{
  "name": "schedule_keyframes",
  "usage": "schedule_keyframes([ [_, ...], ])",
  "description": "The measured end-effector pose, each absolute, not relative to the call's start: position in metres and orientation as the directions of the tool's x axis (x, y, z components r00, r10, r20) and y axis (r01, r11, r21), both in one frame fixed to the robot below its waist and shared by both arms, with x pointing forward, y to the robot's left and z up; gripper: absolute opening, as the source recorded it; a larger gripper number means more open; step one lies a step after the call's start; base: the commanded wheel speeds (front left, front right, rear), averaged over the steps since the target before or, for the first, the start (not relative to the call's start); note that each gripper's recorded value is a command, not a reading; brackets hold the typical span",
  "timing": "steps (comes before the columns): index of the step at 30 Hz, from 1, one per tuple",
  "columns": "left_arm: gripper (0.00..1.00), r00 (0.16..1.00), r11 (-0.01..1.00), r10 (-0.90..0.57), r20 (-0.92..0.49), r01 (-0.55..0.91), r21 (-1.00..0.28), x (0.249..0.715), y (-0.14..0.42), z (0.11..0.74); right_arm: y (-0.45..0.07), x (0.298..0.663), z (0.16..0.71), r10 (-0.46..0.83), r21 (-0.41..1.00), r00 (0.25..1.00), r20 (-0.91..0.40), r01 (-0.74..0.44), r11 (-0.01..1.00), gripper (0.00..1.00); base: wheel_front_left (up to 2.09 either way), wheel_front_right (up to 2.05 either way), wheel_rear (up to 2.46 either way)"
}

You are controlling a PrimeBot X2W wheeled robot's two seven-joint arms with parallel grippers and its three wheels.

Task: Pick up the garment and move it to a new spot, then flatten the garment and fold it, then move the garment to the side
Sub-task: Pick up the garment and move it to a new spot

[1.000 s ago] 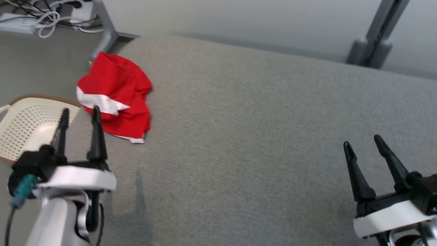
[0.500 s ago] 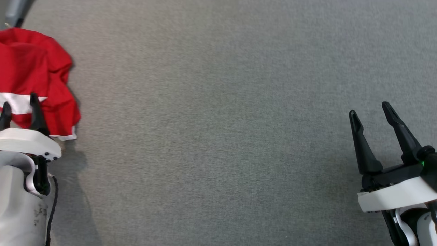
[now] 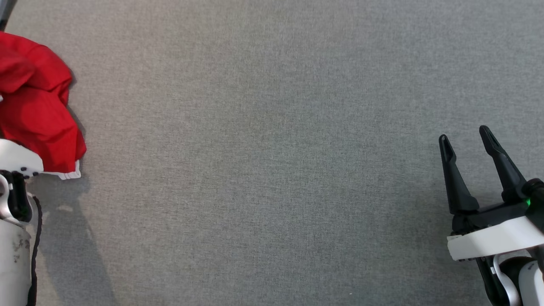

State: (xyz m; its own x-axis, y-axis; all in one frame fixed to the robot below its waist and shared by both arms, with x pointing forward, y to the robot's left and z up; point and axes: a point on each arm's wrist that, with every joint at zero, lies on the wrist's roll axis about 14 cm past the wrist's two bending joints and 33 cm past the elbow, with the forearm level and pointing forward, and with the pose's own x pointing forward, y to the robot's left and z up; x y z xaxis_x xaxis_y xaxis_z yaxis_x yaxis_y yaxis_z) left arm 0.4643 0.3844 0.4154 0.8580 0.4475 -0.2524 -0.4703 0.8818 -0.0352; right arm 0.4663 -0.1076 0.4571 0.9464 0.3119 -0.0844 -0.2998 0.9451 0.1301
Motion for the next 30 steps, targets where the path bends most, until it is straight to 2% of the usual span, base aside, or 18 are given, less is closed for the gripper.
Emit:
schedule_keyframes([
  [4, 0.00, 0.897, 0.898, 0.431, -0.103, -0.437, -0.049, 0.467, 0.376, 0.461, -0.109, 0.461, 0.466, 0.304, 0.130, 0.950, -0.067, -0.294, 0.947, 1.00, 0.00, 0.00, 0.00],
  [11, 0.00, 0.944, 0.943, 0.327, 0.031, -0.324, -0.078, 0.441, 0.324, 0.499, -0.114, 0.443, 0.489, 0.276, 0.137, 0.961, -0.020, -0.270, 0.953, 1.00, 0.00, 0.00, 0.00],
  [22, 0.00, 0.998, 0.986, 0.046, 0.045, -0.038, -0.164, 0.405, 0.198, 0.530, -0.137, 0.413, 0.513, 0.199, 0.137, 0.980, 0.026, -0.201, 0.970, 1.00, 0.00, 0.00, 0.00],
  [30, 0.00, 0.959, 0.937, -0.264, 0.103, 0.280, -0.207, 0.417, 0.092, 0.558, -0.158, 0.414, 0.513, 0.135, 0.139, 0.990, 0.031, -0.138, 0.981, 1.00, 0.00, 0.00, 0.00],
])
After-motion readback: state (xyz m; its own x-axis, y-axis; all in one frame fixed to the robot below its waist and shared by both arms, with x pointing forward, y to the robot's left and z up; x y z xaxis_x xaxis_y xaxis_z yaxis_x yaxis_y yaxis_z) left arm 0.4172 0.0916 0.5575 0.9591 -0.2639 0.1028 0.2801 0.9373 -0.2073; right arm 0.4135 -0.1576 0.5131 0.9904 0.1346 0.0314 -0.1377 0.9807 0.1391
